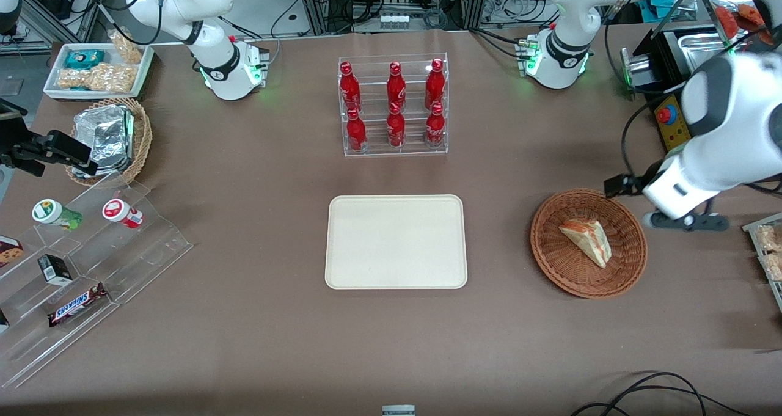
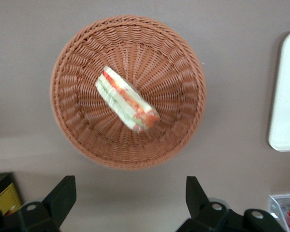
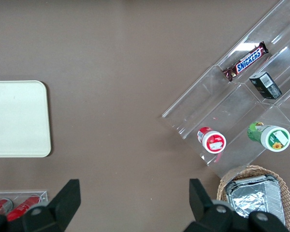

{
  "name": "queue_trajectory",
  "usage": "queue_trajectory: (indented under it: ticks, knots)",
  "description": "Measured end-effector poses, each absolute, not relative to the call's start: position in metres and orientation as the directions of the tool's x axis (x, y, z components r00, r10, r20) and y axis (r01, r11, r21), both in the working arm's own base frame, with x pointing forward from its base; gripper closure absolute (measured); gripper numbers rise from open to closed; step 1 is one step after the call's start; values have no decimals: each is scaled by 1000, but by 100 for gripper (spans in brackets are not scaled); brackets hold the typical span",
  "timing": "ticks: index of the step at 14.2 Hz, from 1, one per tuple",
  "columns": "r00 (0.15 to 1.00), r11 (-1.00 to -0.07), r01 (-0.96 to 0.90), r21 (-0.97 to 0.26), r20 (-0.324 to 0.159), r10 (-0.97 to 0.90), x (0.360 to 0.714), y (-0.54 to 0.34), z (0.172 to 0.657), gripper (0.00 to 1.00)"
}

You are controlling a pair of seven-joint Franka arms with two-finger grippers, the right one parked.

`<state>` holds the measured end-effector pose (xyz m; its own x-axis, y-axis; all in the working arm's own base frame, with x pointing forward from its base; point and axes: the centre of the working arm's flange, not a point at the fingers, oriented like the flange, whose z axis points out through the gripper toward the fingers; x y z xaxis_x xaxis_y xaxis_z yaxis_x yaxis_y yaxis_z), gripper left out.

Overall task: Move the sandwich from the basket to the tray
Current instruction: 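Lower the left gripper and grasp the wrapped sandwich in the basket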

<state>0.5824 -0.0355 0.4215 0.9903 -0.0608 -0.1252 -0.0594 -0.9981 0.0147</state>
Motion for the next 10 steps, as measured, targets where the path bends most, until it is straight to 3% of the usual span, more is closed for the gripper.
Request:
queue_trajectory:
  ticks: [3, 5, 10]
  knots:
    - [997, -999, 28, 15, -67, 27, 574, -25, 353, 0]
    - [982, -982, 186, 15, -49, 185, 570, -18, 329, 0]
    - [749, -752, 659, -19, -66, 659, 577, -27, 305, 0]
